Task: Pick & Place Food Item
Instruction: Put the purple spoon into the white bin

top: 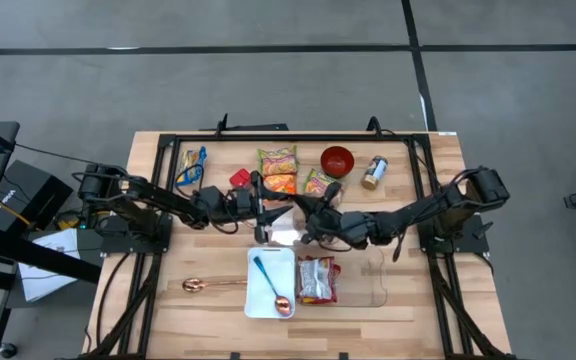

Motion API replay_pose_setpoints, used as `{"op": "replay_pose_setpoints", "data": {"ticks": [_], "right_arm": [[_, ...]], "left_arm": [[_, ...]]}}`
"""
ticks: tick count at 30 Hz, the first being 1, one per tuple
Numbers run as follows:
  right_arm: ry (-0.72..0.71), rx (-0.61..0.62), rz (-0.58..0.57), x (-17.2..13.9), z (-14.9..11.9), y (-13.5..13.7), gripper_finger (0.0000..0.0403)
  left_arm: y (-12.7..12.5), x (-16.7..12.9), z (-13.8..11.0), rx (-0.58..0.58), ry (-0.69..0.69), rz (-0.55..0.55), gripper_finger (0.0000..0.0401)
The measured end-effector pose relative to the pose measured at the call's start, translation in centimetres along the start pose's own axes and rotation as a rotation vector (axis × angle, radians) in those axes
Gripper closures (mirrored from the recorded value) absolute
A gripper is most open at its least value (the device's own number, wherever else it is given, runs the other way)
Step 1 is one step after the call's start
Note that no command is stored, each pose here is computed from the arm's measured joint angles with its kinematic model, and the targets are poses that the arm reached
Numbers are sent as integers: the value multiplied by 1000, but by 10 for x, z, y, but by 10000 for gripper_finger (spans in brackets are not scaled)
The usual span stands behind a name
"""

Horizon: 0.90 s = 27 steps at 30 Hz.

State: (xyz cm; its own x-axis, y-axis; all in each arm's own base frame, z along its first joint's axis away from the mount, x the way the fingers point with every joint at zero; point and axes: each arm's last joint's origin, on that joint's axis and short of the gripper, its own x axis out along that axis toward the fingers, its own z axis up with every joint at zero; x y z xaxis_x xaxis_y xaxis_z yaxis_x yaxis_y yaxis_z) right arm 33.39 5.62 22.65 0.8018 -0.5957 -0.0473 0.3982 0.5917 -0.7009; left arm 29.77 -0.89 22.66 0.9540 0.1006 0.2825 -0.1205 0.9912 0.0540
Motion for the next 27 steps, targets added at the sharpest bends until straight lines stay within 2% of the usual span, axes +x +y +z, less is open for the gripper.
{"op": "replay_pose_setpoints", "data": {"ticks": [5, 20, 27], "right_arm": [[47, -63, -42, -3, -1, 1, 396], [57, -67, -42, -3, -1, 2, 396], [94, -99, -63, -3, -3, 2, 396]], "left_arm": [[0, 0, -1, 2, 7, 10, 285], [0, 0, -1, 2, 11, 14, 318], [1, 0, -3, 5, 27, 18, 352]]}}
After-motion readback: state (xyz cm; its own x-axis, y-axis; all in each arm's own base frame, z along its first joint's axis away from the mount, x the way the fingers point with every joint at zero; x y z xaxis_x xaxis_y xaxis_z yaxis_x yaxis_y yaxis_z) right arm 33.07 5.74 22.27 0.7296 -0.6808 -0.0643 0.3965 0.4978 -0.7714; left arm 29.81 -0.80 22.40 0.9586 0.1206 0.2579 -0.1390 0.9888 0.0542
